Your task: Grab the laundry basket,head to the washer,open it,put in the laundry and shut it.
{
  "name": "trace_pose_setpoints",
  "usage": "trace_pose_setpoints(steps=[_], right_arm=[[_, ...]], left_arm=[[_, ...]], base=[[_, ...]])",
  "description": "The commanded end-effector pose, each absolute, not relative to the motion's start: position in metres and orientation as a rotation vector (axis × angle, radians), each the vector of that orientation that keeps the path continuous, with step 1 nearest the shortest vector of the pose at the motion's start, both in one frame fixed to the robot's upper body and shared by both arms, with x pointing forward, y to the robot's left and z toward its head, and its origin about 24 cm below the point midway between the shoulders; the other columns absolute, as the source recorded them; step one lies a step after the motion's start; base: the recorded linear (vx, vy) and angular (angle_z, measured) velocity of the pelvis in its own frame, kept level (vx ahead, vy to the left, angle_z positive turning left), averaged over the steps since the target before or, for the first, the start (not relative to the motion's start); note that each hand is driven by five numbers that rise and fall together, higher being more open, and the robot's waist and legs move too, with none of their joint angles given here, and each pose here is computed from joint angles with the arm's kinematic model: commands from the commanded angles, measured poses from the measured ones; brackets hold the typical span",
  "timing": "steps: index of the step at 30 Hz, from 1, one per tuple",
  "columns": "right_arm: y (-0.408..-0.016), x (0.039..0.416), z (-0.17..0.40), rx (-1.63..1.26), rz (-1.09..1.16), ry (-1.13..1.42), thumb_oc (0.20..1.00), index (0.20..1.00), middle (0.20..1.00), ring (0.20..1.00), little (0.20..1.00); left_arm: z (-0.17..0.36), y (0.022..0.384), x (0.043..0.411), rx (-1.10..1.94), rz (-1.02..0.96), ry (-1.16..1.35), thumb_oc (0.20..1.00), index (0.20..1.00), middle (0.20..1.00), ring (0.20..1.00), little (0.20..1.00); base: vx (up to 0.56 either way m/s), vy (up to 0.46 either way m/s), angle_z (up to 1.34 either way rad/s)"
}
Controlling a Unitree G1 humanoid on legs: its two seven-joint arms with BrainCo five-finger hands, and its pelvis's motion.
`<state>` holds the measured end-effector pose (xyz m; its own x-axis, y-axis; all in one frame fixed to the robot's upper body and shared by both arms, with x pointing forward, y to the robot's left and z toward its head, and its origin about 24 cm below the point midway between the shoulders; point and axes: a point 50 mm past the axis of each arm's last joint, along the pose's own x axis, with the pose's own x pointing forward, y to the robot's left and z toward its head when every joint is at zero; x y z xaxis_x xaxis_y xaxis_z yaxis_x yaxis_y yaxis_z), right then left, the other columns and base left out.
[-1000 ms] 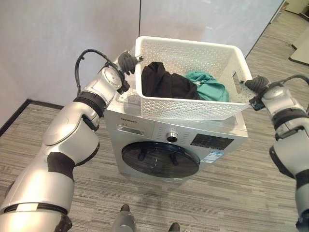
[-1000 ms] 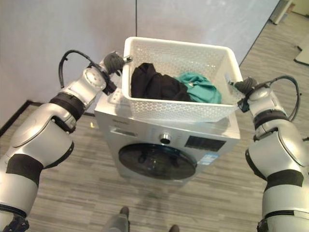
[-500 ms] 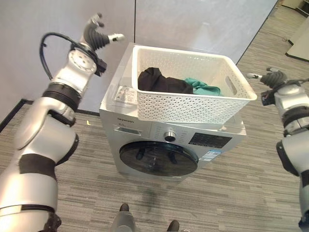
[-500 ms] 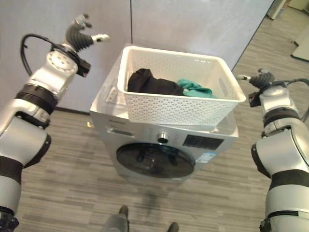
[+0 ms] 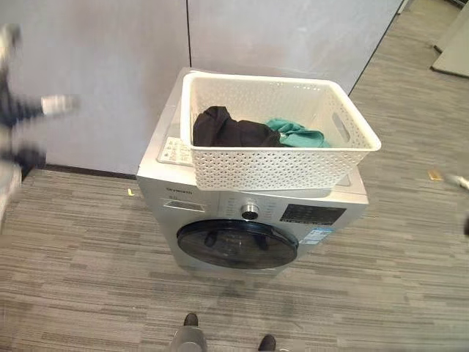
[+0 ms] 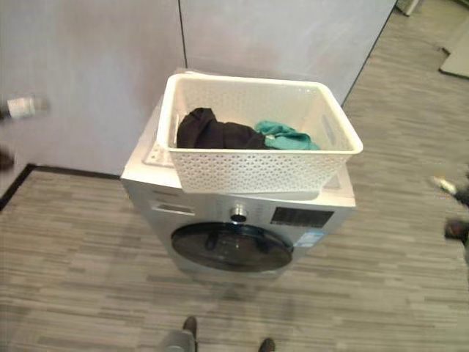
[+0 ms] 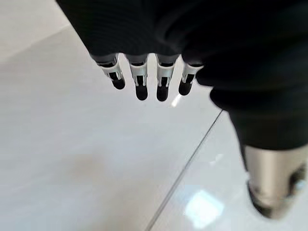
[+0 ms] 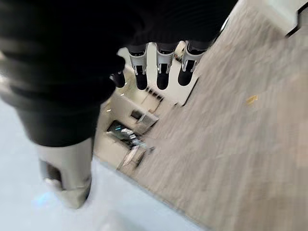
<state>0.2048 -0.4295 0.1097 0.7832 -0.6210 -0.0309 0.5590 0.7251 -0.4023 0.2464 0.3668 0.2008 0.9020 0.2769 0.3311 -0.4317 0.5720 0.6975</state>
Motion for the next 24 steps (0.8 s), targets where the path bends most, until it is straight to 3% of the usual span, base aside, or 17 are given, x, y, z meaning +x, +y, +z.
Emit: trace_pose_setpoints(steps=[1, 2, 4, 7, 10, 11, 17, 24], right_arm=[[-0.429, 0.207, 0.13, -0.46, -0.665, 0.059, 1.0, 1.0, 1.0, 1.0, 1.0], [-0.429, 0.183, 0.098, -0.427, -0.694, 0.149, 1.0, 1.0, 1.0, 1.0, 1.0], [-0.425, 0.17, 0.081, -0.405, -0.696, 0.206, 1.0, 1.0, 1.0, 1.0, 1.0], [-0.406, 0.112, 0.016, -0.287, -0.686, 0.436, 1.0, 1.0, 1.0, 1.0, 1.0], [-0.383, 0.091, -0.025, -0.167, -0.636, 0.569, 1.0, 1.0, 1.0, 1.0, 1.0], [-0.343, 0.093, -0.08, -0.107, -0.513, 0.771, 1.0, 1.0, 1.0, 1.0, 1.0], [-0.264, 0.097, -0.147, -0.057, -0.294, 1.111, 1.0, 1.0, 1.0, 1.0, 1.0], [-0.244, 0.107, -0.155, -0.221, -0.153, 1.204, 1.0, 1.0, 1.0, 1.0, 1.0]], left_arm=[[0.191, 0.366, 0.234, 0.848, 0.362, -0.174, 1.0, 1.0, 1.0, 1.0, 1.0], [0.154, 0.366, 0.212, 0.753, 0.325, -0.065, 1.0, 1.0, 1.0, 1.0, 1.0], [0.138, 0.366, 0.198, 0.71, 0.315, -0.009, 1.0, 1.0, 1.0, 1.0, 1.0], [0.082, 0.354, 0.147, 0.467, 0.273, 0.174, 1.0, 1.0, 1.0, 1.0, 1.0], [0.045, 0.344, 0.124, 0.267, 0.245, 0.303, 1.0, 1.0, 1.0, 1.0, 1.0], [-0.01, 0.323, 0.123, 0.113, 0.205, 0.471, 1.0, 1.0, 1.0, 1.0, 1.0], [-0.094, 0.267, 0.138, 0.111, 0.164, 0.755, 1.0, 1.0, 1.0, 1.0, 1.0], [-0.106, 0.228, 0.151, 0.247, -0.028, 0.788, 1.0, 1.0, 1.0, 1.0, 1.0]], base=[[0.01, -0.031, -0.03], [0.0, 0.0, 0.0], [-0.02, -0.024, 0.02], [-0.03, -0.058, 0.01], [-0.09, -0.062, -0.01], [-0.09, -0.094, -0.06], [-0.08, -0.092, -0.1], [-0.12, -0.176, 0.1]])
